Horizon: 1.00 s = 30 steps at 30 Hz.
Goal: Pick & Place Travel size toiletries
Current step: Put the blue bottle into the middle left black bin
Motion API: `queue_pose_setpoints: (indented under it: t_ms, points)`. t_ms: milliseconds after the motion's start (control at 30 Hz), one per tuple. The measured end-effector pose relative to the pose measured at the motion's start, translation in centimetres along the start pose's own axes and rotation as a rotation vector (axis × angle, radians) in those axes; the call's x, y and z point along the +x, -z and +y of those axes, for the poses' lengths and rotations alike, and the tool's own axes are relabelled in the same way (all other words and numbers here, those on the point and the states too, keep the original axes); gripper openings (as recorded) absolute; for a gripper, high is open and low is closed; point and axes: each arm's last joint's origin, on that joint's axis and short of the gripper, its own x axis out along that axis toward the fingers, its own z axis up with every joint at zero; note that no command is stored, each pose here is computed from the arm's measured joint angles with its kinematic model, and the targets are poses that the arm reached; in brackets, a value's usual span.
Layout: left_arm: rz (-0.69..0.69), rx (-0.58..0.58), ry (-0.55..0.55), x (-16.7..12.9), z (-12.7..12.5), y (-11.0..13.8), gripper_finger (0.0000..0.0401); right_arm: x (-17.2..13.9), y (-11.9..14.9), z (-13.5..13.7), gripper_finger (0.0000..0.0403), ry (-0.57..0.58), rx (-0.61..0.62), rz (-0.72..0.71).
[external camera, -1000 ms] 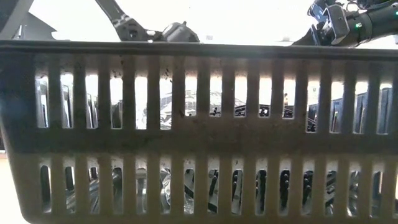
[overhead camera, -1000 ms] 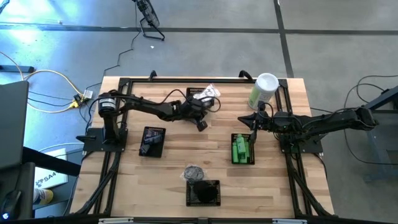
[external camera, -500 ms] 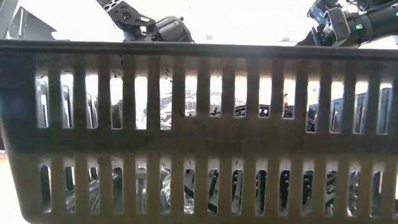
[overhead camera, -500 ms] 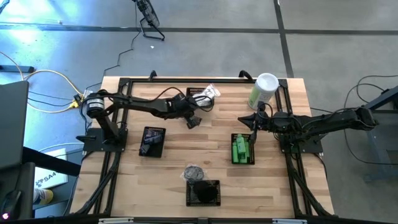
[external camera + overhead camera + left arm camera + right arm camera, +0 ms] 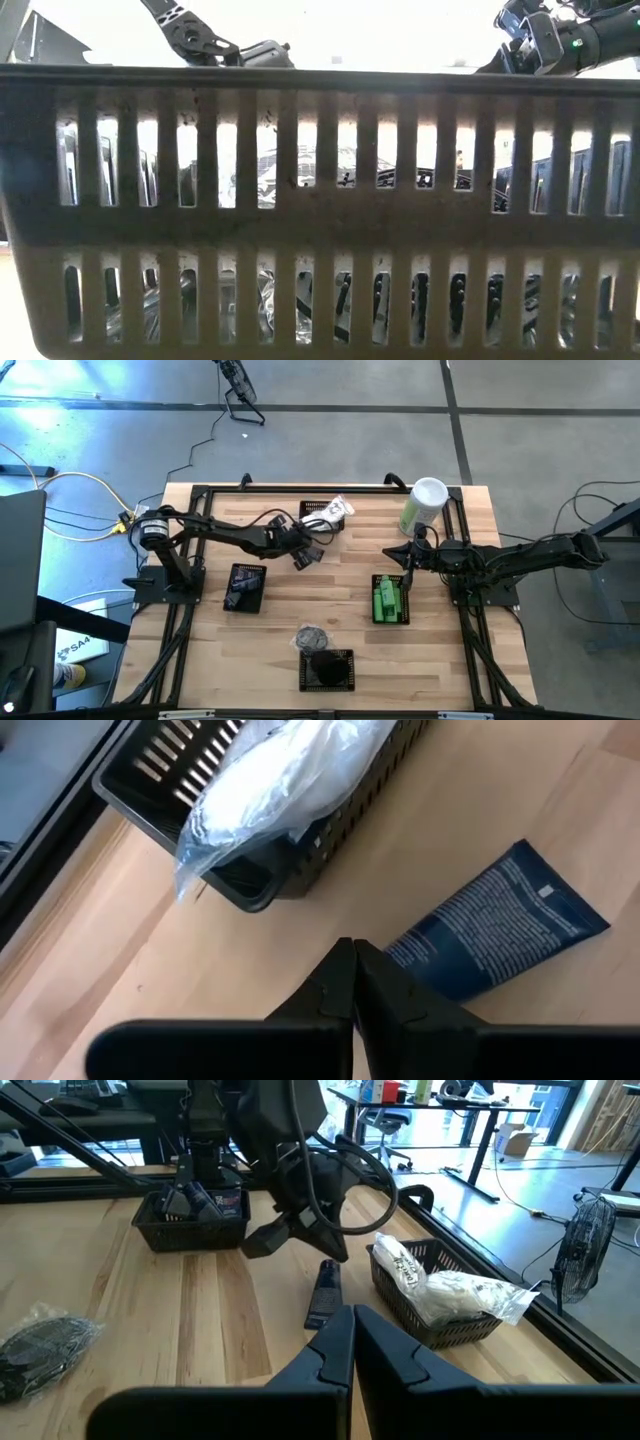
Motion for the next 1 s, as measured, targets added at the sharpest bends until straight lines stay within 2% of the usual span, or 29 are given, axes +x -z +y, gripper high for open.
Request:
queue_pose_setpoints:
  t_ms: [700,933,1000]
  points:
    - [0.044,-0.013,0.018,0.6,-0.1,0.5,0.0000,0.0,0.0,0.0,0.0004,0.000,0.002,-0.003]
    - [0.091,-0.009,0.166,0.5,-0.6,0.8,0.0000,0.0,0.0,0.0,0.0004,0.000,0.001,-0.003]
    - [0.088,0.000,0.178,0.4,-1.0,0.8,0.0000,0.0,0.0,0.0,0.0004,0.000,0.001,-0.003]
